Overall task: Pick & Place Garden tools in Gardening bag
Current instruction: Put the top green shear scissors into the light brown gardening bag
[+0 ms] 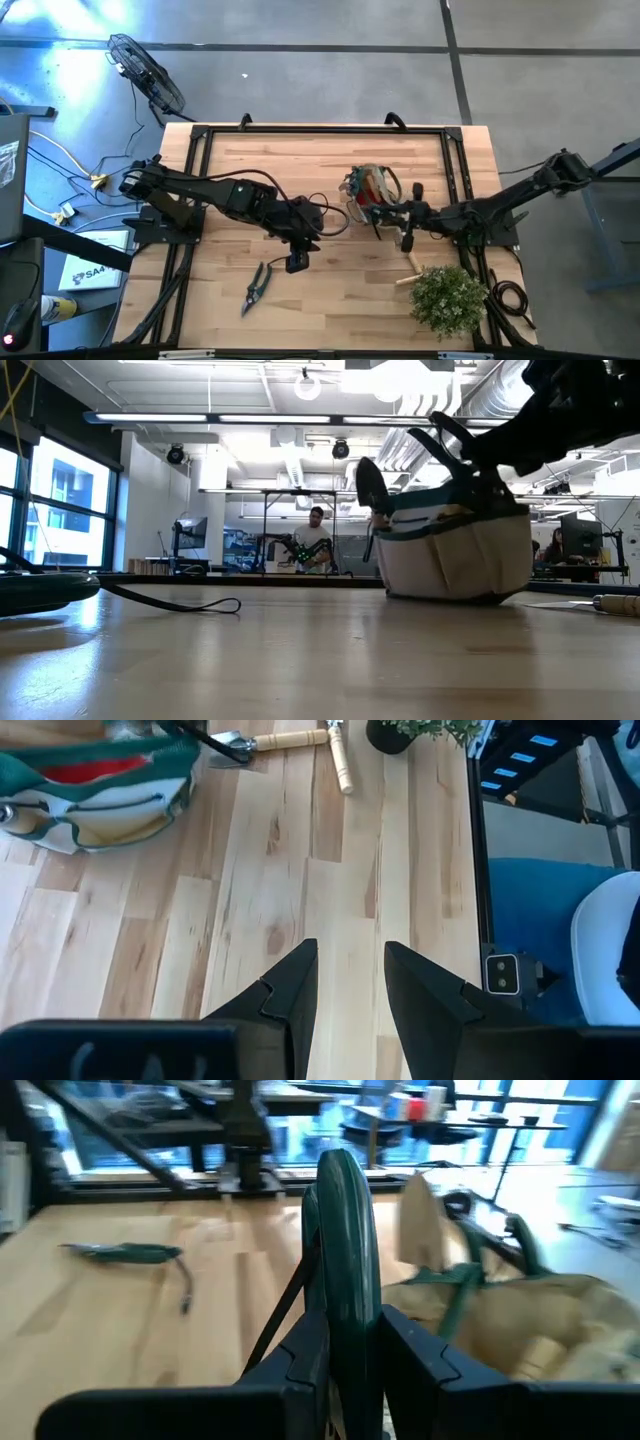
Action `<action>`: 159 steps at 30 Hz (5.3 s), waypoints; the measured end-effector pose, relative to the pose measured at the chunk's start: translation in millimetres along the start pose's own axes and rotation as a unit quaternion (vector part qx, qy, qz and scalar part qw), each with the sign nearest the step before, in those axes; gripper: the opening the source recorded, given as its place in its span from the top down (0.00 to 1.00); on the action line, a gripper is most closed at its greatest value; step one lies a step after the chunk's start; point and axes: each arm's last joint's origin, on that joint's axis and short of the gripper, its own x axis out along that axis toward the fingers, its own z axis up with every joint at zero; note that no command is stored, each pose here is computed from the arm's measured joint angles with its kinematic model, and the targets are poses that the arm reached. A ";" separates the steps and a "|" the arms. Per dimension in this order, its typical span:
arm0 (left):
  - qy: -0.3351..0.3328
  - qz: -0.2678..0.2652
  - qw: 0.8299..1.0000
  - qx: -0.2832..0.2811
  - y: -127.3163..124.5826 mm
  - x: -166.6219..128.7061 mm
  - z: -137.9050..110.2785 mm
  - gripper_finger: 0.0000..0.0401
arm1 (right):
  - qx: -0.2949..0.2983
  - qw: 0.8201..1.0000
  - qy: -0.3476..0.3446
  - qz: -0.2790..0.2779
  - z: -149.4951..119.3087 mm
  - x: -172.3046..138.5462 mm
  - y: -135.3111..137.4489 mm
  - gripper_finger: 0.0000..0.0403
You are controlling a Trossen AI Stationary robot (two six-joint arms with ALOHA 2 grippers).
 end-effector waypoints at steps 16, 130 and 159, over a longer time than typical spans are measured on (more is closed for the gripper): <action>0.001 0.001 1.000 0.000 0.1 0.1 -0.3 0.72 | 0.006 0.980 -0.038 -0.196 6.8 -23.4 -2.2 0.86; 0.161 -0.064 0.985 0.017 206.6 24.0 -70.4 0.72 | 0.393 0.897 -0.139 -0.147 61.3 -51.2 99.8 0.87; 0.074 -0.140 0.985 0.075 204.1 27.2 -57.0 0.72 | 0.178 0.955 -0.106 -0.210 158.6 2.7 202.7 0.87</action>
